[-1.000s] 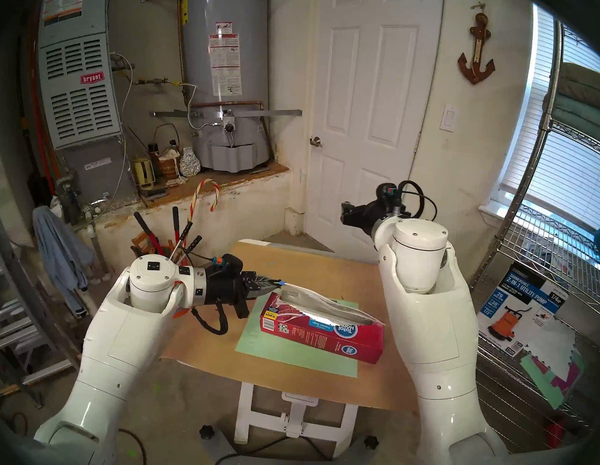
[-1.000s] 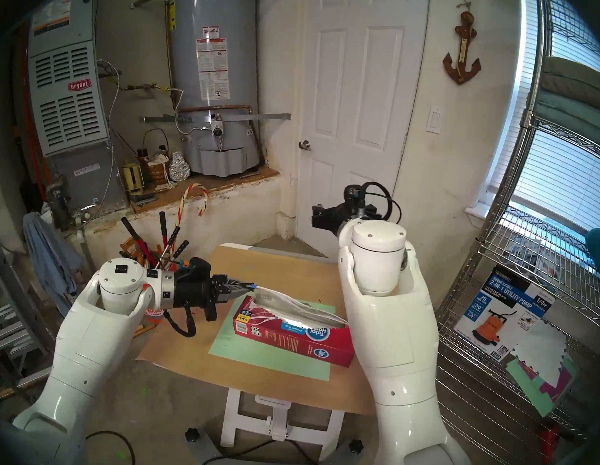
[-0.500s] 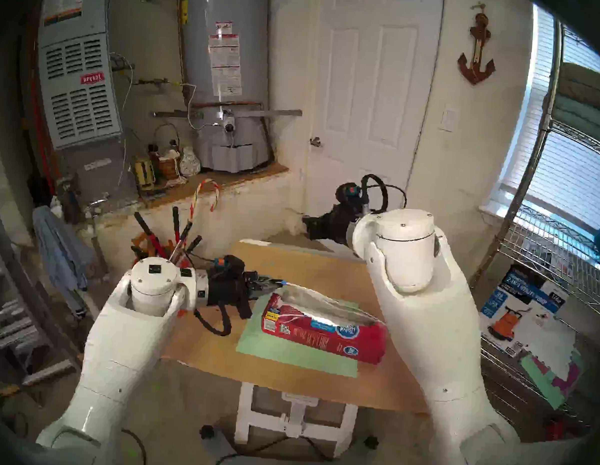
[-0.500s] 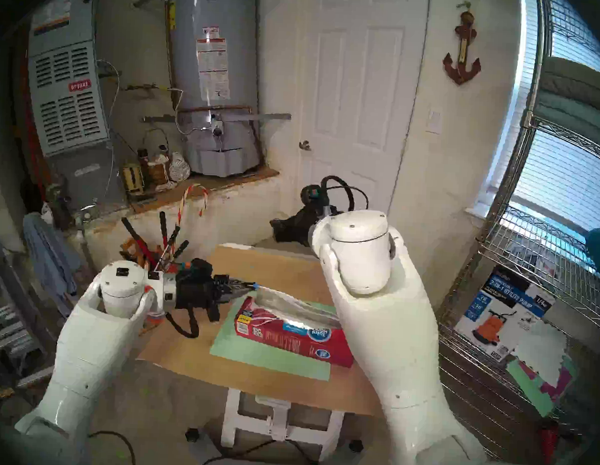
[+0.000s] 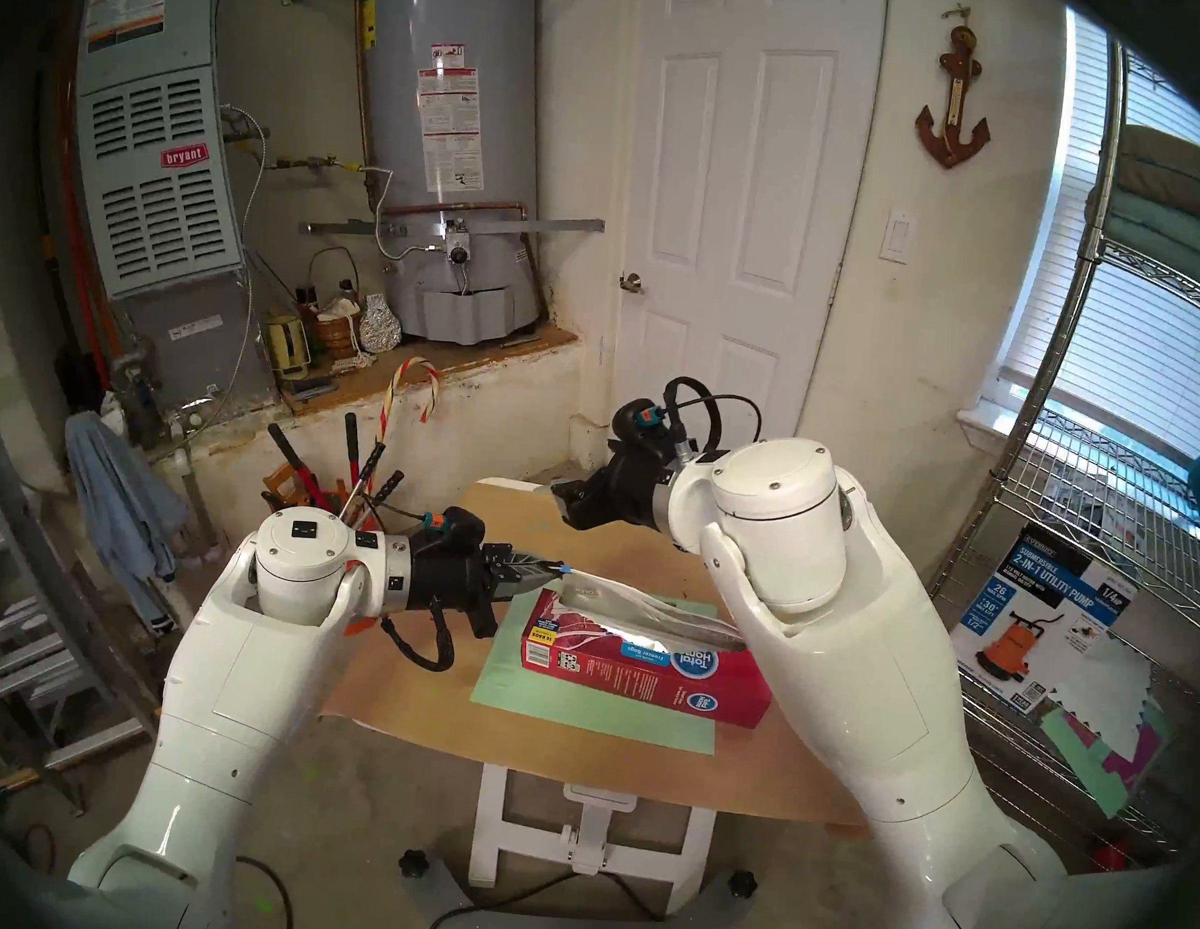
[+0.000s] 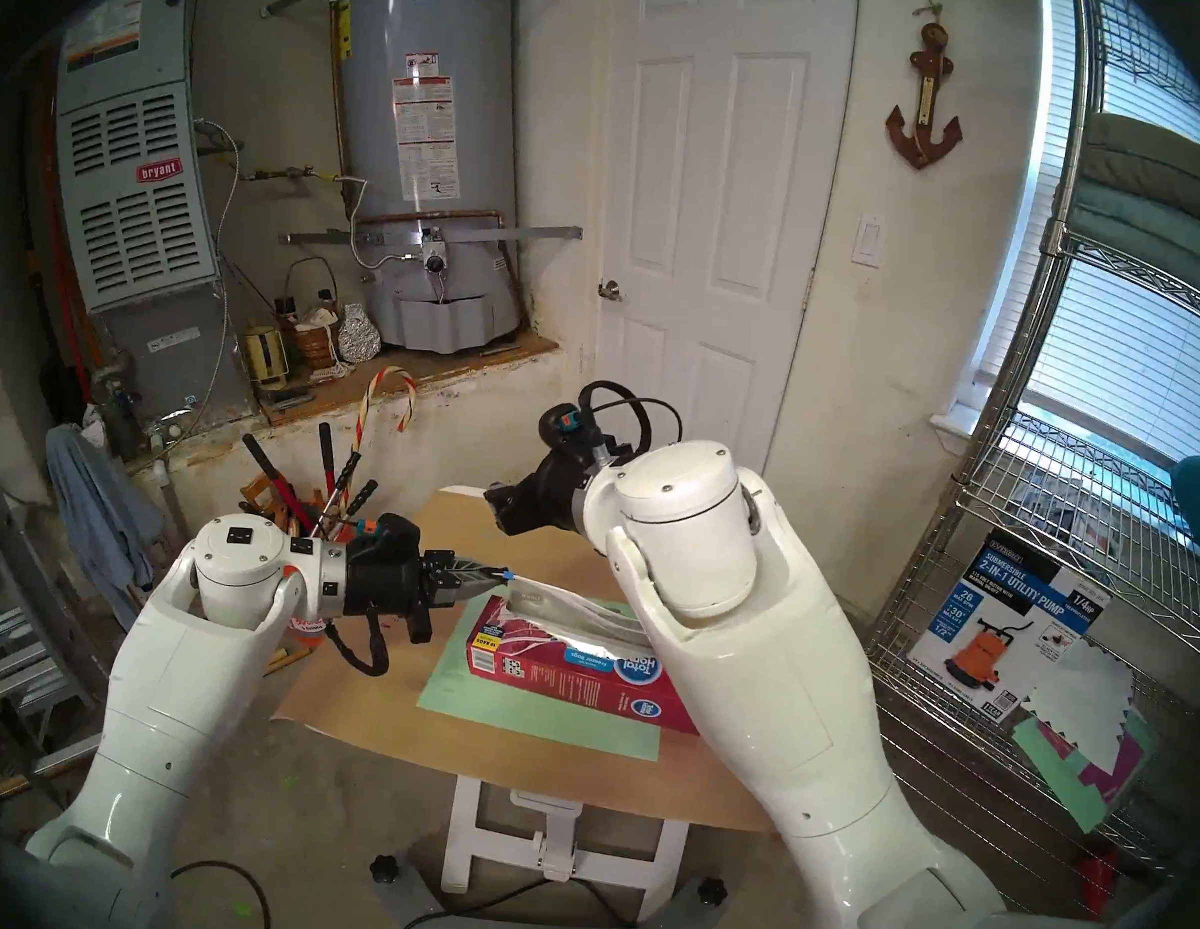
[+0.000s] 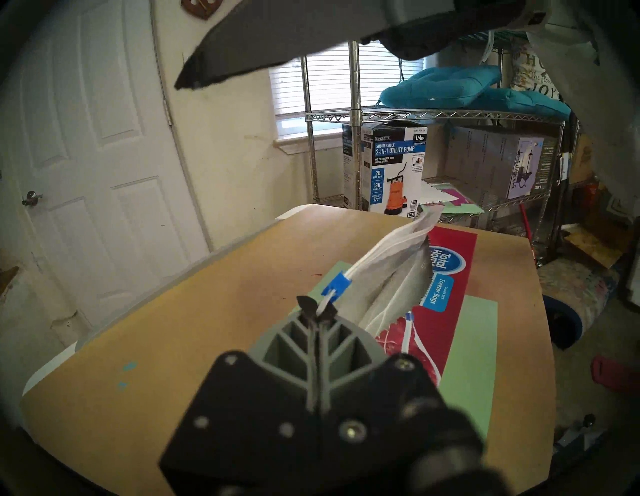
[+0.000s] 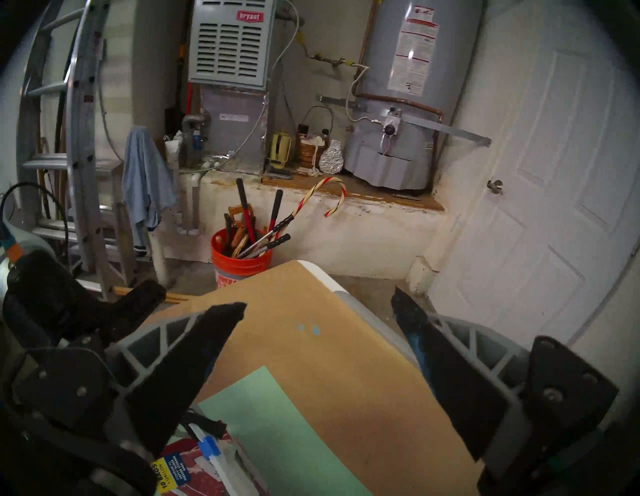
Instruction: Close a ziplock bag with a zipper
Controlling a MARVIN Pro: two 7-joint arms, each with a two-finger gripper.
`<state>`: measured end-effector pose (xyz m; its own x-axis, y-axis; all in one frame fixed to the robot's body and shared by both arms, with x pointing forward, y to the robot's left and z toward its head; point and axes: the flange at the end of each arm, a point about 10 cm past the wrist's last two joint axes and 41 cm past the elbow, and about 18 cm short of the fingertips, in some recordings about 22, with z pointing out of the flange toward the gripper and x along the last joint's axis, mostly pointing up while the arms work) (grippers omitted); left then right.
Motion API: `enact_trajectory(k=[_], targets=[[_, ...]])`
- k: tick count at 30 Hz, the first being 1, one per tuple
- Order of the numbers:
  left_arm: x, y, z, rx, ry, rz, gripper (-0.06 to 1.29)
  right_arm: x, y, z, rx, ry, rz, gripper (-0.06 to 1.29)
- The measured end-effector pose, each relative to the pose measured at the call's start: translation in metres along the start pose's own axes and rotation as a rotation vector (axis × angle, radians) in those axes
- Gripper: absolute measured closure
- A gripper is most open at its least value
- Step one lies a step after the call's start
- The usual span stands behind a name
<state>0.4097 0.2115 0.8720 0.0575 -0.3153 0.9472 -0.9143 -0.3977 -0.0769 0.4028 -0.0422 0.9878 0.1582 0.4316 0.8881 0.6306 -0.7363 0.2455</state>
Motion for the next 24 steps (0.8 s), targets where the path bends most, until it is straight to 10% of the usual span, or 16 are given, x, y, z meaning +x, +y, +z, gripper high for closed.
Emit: enact_trajectory(k=[12,24], targets=[[-0.001,-0.003,-0.007,0.006,0.000,0.006,1.26,-0.025,-0.002,0.010,-0.010,-0.086,-0.088,0.00],[-0.006,-0.008,-0.009,0.002,-0.002,0.002,1.26,-0.019,0.035,-0.023,0.081,-0.050,-0.033,0.00]])
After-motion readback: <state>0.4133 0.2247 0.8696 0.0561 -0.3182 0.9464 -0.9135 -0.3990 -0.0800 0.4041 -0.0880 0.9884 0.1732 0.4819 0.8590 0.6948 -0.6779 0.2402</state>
